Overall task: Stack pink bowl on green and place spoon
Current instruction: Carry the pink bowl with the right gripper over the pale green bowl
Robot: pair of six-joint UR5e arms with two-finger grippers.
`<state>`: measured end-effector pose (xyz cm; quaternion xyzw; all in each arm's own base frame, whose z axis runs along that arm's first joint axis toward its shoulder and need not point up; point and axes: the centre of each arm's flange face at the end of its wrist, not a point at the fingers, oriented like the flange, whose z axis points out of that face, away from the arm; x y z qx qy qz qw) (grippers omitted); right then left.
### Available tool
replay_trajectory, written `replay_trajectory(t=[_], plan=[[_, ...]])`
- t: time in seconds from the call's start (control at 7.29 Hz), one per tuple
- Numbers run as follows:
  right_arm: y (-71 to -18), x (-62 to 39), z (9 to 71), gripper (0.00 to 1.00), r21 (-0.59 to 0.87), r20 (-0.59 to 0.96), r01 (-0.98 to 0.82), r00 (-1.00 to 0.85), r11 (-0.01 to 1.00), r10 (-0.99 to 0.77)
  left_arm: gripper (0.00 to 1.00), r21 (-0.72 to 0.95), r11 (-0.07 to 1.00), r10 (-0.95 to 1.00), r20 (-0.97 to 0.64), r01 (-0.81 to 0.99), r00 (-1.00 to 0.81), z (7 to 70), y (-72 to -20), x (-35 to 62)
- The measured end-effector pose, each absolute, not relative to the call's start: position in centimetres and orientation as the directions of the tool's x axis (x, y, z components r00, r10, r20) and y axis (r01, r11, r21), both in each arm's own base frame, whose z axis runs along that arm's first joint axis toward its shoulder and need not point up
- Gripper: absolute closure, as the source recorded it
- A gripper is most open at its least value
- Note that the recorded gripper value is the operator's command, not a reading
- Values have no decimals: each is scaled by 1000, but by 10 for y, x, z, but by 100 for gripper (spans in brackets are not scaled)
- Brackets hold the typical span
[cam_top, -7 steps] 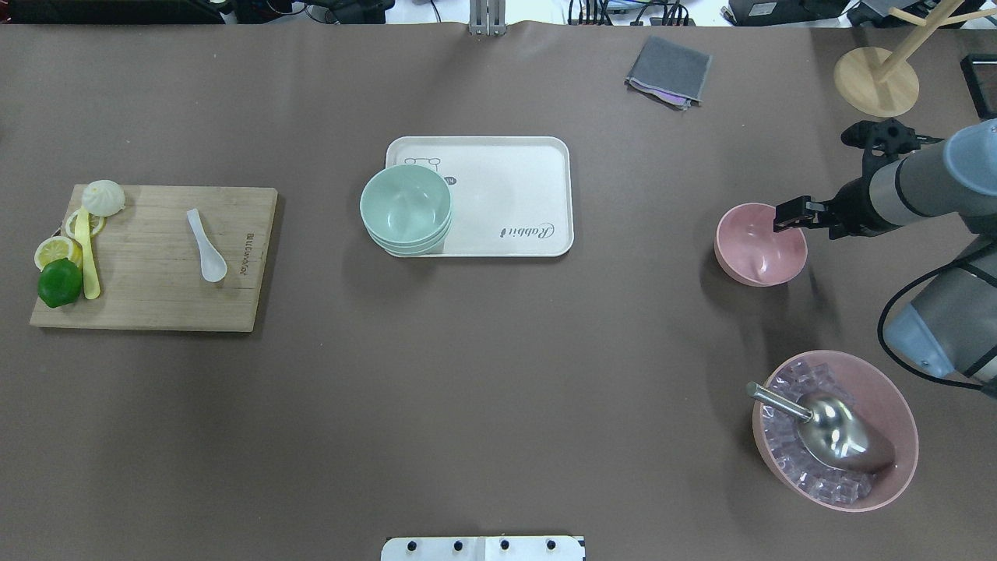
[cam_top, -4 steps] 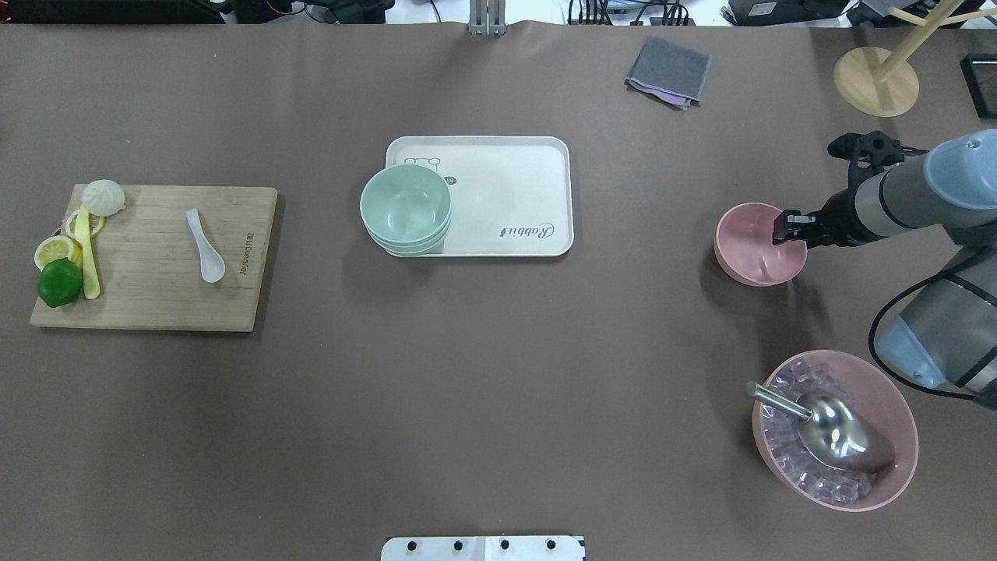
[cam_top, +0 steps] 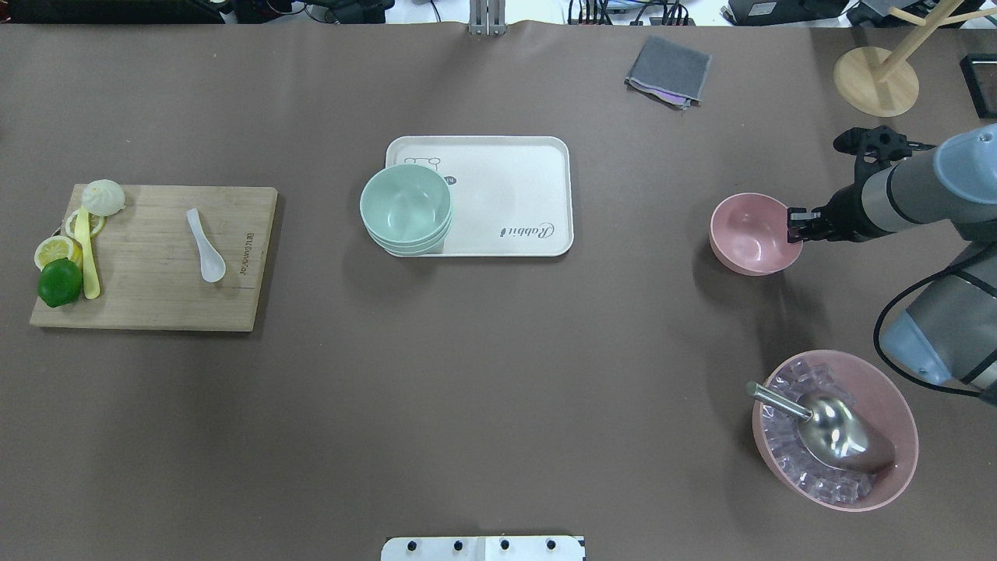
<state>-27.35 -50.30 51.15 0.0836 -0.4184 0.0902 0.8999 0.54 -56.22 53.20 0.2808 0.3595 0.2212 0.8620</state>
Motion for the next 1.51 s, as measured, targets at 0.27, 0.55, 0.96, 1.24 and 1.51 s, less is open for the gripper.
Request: replay_trajectory(t=[0.27, 0.55, 0.96, 1.24, 1.51], plan=[[-514, -272, 495, 100, 82, 783, -245, 616, 966, 90, 1, 643, 745, 584, -497, -179, 642, 532, -562, 7], [-545, -296, 433, 100, 115, 809, -257, 585, 959, 60, 1, 642, 745, 584, -498, -180, 641, 532, -562, 7], [-571, -368, 304, 100, 106, 812, -281, 578, 954, 80, 1, 642, 745, 586, -499, -181, 639, 532, -562, 9], [-565, -419, 224, 100, 45, 794, -330, 585, 943, 167, 1, 642, 745, 587, -500, -183, 637, 532, -562, 11], [-557, -470, 157, 100, -20, 790, -359, 566, 933, 235, 1, 640, 746, 587, -501, -184, 636, 533, -561, 11]])
